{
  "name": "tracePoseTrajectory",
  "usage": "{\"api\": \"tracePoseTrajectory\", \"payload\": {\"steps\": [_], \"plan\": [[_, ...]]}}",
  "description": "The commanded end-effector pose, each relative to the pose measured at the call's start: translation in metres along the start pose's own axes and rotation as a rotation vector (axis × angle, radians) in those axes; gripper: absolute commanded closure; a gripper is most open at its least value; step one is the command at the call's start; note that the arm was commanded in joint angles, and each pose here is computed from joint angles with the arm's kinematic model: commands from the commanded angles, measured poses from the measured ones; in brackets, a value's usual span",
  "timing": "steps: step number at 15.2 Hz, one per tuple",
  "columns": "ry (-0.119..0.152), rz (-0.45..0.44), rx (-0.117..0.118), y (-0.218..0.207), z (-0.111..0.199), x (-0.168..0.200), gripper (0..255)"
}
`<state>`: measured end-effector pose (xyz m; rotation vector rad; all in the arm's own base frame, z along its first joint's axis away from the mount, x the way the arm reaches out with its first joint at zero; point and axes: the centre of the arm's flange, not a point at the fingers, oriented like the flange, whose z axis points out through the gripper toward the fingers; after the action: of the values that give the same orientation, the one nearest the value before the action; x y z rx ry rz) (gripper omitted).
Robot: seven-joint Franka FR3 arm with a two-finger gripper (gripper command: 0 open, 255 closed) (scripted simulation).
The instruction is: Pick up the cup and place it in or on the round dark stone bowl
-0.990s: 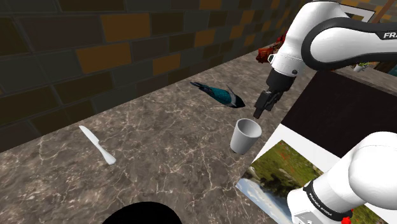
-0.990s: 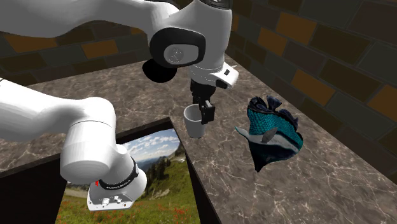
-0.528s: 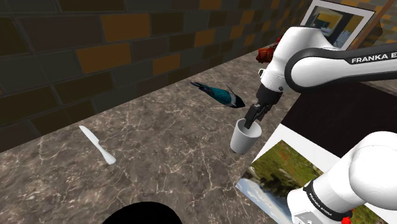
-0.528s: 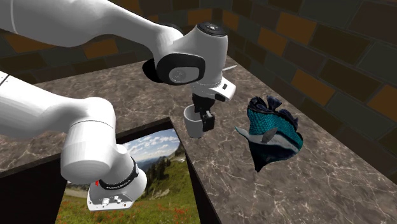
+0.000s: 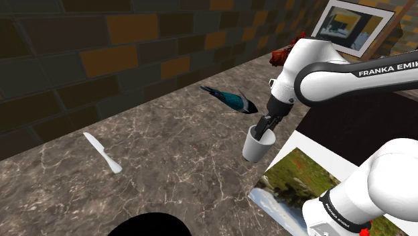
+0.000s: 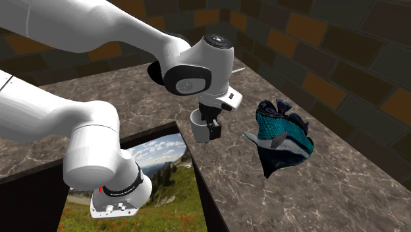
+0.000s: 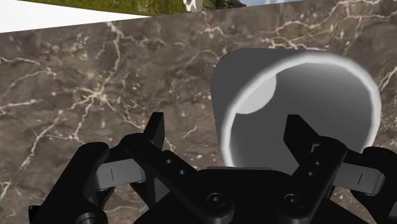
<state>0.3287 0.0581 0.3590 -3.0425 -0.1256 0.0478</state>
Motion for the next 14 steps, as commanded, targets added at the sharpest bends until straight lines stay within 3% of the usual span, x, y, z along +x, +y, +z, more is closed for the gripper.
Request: {"api": "tracePoseTrajectory", "payload": {"steps": [1,3,4,14], "plan": [[0.000,0.000,0.000,0.0001,0.0002,0.0001,0],[0.000,0.000,0.000,0.0000,0.0002,0.0000,0],[0.000,0.000,0.000,0.0000,0.0002,0.0000,255],[0.000,0.000,0.000,-0.0005,-0.0051,-0.0001,255]]}}
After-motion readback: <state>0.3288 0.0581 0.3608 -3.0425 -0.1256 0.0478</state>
